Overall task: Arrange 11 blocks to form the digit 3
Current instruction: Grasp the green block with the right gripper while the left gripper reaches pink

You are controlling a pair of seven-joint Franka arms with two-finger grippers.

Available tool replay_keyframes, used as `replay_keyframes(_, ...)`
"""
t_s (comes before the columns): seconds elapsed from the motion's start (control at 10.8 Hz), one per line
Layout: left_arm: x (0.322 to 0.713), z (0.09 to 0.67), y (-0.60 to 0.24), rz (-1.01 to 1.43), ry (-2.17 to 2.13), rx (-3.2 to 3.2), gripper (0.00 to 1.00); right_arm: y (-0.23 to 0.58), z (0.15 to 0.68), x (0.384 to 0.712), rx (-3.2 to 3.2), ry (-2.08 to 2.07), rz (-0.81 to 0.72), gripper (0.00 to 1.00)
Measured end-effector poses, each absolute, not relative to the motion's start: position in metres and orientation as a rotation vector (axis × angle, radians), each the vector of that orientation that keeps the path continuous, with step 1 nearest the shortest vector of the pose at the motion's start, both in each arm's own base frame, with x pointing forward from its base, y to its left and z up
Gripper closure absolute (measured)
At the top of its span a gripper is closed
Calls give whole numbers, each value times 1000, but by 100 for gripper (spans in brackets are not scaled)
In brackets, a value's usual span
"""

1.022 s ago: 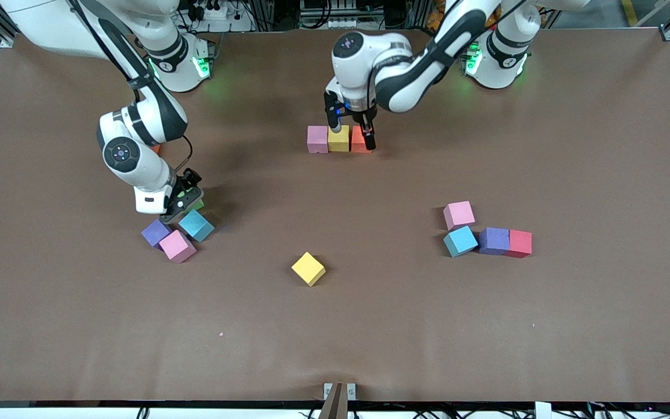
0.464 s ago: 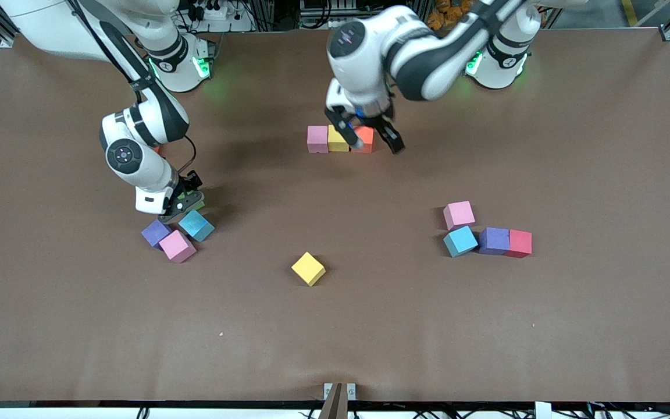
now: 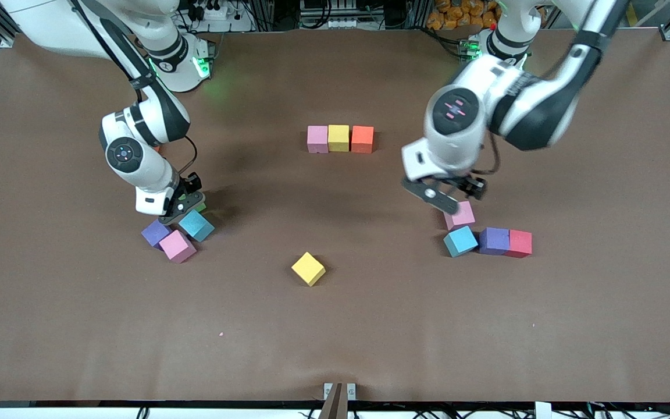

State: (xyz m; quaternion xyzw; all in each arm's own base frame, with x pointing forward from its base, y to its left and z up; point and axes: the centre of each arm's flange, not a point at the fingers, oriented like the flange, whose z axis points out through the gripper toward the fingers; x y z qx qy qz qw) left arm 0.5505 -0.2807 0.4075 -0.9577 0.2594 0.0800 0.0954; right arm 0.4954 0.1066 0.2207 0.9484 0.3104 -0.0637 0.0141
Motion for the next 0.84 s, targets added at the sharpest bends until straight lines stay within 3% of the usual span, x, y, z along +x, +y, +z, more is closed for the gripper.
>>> replay_keyframes(0.19,573,392,-247,244,402,-2958,0,138,230,492,2992,954,-195,44)
replay_keyframes(0.46,578,346,-247,247,-160,-2997,0,199,240,477,3054,841,-190,44)
replay_keyframes(0.84,567,266,-215,271,-430,-2981,0,280,260,457,3180,616,-176,44)
